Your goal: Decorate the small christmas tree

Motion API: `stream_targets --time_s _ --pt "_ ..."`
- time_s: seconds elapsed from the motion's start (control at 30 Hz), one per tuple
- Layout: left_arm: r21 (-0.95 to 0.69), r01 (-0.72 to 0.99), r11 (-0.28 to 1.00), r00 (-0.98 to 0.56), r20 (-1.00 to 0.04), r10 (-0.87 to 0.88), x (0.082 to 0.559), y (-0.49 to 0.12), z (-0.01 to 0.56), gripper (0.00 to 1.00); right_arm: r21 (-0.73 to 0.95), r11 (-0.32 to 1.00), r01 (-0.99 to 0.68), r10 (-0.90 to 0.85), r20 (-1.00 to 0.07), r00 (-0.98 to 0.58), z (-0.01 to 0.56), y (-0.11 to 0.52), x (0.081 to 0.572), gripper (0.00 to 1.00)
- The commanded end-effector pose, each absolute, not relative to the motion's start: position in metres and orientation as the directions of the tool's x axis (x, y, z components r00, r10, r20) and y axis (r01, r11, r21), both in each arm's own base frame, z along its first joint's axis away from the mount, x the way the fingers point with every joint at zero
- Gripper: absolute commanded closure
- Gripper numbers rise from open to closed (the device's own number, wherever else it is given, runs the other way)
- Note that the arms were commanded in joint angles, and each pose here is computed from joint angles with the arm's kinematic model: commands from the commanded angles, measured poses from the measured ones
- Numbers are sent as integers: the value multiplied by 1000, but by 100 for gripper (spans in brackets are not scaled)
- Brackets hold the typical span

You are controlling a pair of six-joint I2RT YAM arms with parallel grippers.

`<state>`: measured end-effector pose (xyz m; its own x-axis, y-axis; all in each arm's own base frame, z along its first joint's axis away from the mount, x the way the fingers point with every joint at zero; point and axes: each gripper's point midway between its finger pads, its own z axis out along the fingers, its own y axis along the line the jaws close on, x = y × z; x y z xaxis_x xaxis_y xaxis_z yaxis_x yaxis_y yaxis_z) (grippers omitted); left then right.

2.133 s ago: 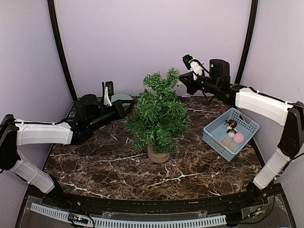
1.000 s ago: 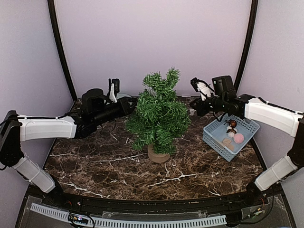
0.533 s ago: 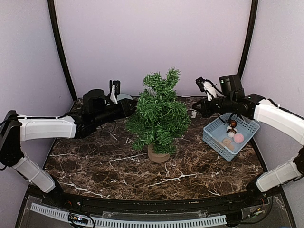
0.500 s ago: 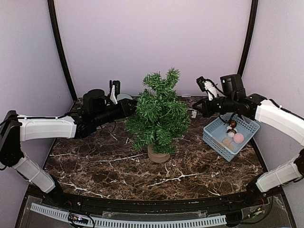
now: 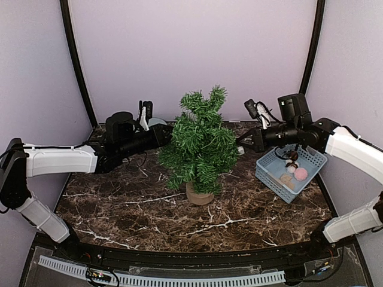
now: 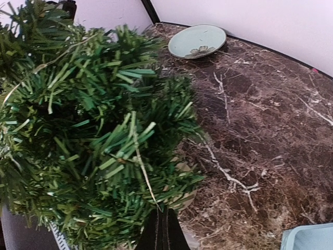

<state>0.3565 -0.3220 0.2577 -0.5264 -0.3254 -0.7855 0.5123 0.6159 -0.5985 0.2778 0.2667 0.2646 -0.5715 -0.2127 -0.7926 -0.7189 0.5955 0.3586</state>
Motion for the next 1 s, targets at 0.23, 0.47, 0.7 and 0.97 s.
stream_targets --time_s 0.23,0.47,0.7,0.97 --pt "-586 542 603 -497 -802 -333 358 -323 274 73 500 440 -746 -183 -763 -619 316 287 248 100" --pt "-593 536 602 -501 -796 -338 359 -323 271 73 560 411 -720 -186 -721 -667 317 293 244 100" --pt "-595 534 601 -503 -794 -340 360 -324 270 73 628 382 -678 -131 -690 -712 299 299 246 100" --pt "-594 533 603 -504 -795 -338 361 -324 269 73 648 433 -626 -118 -648 -752 270 294 250 100"
